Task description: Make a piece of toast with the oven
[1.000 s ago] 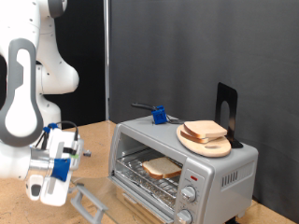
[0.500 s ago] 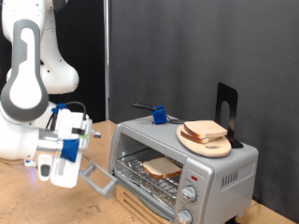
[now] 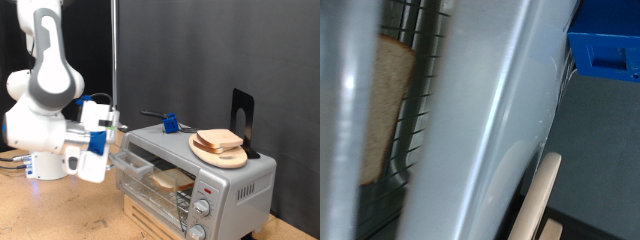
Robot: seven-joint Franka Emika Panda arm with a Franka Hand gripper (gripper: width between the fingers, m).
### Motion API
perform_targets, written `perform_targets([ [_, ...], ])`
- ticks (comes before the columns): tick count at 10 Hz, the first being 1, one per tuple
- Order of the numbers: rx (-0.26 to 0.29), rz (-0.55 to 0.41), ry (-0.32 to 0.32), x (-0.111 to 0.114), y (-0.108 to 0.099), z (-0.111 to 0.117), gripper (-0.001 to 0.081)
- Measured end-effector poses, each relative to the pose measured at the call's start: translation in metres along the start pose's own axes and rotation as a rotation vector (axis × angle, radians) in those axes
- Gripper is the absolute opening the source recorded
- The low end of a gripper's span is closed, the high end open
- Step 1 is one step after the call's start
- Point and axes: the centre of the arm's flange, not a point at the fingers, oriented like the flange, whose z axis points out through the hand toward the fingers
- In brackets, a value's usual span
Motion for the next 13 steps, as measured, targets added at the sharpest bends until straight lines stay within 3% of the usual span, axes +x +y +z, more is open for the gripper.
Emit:
perform_targets([
  [3,-0.029,-0.008,0.008,-0.019,-0.006,0.035,0.0800],
  [5,-0.035,-0.003,0.012,-0.026,-0.007,0.039,0.0800],
  [8,-0.058,0.042,0.016,-0.032,0.003,0.018,0.0800],
  [11,-0.092,0.076,0.105,-0.027,0.019,-0.023,0.0800],
  [13,-0.077,0.077,0.070,-0.028,0.016,-0.021,0.0800],
])
